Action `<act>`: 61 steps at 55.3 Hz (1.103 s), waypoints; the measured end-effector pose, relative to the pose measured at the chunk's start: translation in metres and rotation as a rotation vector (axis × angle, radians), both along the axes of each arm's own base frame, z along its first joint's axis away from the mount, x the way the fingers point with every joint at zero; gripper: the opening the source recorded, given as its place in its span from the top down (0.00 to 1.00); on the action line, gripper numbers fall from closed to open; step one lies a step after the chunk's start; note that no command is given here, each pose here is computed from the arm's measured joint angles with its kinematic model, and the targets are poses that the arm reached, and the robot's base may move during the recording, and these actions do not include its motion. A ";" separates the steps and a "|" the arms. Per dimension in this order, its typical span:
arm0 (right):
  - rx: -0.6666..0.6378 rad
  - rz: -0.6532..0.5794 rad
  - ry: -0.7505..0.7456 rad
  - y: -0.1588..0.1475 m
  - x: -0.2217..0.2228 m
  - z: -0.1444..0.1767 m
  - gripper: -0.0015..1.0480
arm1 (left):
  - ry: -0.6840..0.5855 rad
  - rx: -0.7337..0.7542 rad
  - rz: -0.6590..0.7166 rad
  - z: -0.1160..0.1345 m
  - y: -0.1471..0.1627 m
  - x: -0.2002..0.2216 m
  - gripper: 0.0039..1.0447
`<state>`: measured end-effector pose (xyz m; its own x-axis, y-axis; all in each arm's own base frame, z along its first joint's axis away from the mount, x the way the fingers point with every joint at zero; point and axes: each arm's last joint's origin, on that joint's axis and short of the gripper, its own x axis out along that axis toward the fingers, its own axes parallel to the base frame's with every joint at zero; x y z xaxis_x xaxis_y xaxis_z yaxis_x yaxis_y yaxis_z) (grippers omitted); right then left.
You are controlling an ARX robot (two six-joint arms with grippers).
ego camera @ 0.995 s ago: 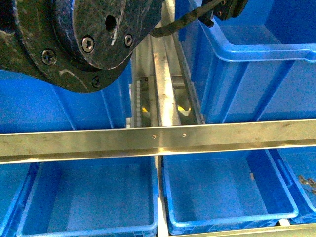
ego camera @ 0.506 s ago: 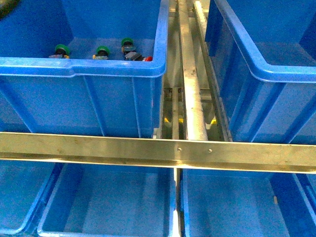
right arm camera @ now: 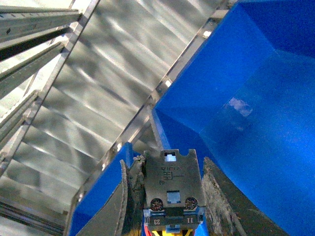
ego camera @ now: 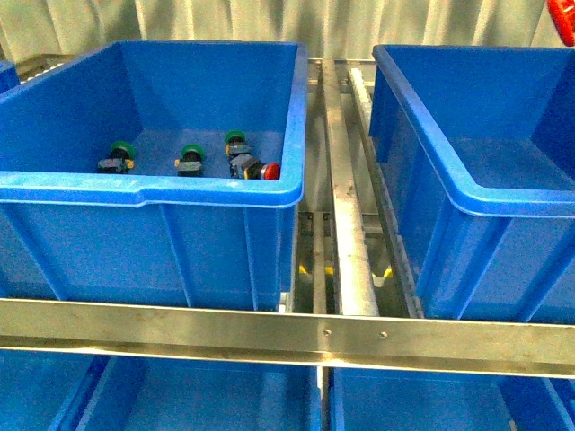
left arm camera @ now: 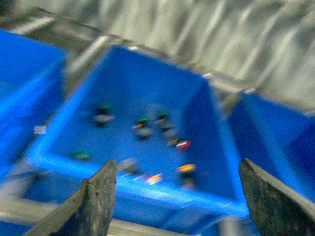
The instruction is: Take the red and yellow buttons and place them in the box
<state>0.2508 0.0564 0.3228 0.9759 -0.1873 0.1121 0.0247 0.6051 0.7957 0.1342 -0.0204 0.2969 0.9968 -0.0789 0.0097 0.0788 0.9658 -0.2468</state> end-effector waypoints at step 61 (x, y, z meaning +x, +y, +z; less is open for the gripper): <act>-0.357 -0.053 0.062 0.040 -0.008 -0.011 0.76 | -0.005 0.239 0.076 -0.127 0.020 -0.037 0.97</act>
